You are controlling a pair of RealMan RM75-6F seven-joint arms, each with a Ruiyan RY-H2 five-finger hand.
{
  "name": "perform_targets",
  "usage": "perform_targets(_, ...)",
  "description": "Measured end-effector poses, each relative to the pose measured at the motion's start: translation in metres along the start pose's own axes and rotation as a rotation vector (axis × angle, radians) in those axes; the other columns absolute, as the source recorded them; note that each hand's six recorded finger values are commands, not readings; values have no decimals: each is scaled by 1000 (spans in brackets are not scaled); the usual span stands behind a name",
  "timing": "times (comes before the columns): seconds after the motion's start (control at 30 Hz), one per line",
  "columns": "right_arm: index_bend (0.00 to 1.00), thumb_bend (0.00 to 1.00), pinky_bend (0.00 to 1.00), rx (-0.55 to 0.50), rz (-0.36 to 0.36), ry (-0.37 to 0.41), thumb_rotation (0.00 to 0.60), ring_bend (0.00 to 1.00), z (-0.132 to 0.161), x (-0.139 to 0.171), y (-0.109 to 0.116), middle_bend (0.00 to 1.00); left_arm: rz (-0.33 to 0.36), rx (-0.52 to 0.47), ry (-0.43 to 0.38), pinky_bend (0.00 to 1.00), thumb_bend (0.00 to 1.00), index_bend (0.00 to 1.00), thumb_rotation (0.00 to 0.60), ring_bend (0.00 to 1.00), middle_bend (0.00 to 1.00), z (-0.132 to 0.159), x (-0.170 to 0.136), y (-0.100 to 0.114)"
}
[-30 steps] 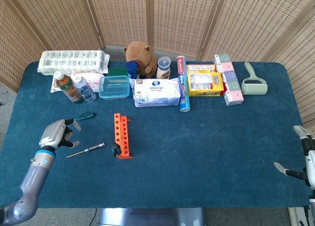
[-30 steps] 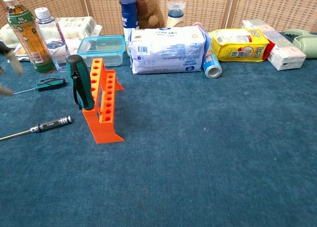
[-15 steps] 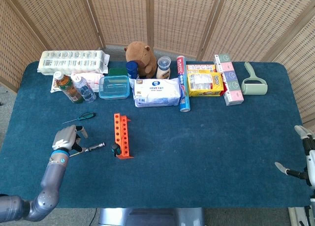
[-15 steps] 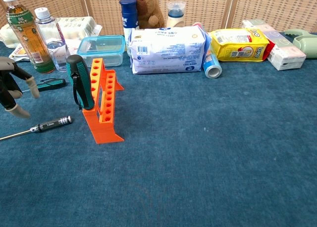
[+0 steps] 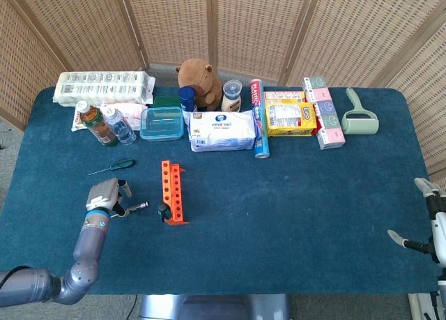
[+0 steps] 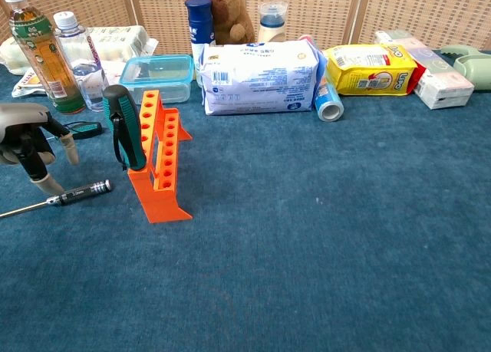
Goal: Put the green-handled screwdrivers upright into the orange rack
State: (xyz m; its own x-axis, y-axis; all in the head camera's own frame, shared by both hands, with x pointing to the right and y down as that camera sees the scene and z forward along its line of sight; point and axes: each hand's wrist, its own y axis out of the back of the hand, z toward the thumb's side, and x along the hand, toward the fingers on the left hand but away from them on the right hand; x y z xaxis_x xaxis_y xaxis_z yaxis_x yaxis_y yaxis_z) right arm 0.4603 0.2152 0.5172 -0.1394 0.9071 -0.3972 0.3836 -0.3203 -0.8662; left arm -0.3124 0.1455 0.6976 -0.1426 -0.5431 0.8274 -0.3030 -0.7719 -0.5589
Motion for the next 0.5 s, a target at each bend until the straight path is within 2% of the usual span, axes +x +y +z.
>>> perform_targets(0.5,59,84,0,-7,-7,-2,600,4,-2,0,3,60,-19,-17,5,1000,145,503,600,970,962,10,7,-11)
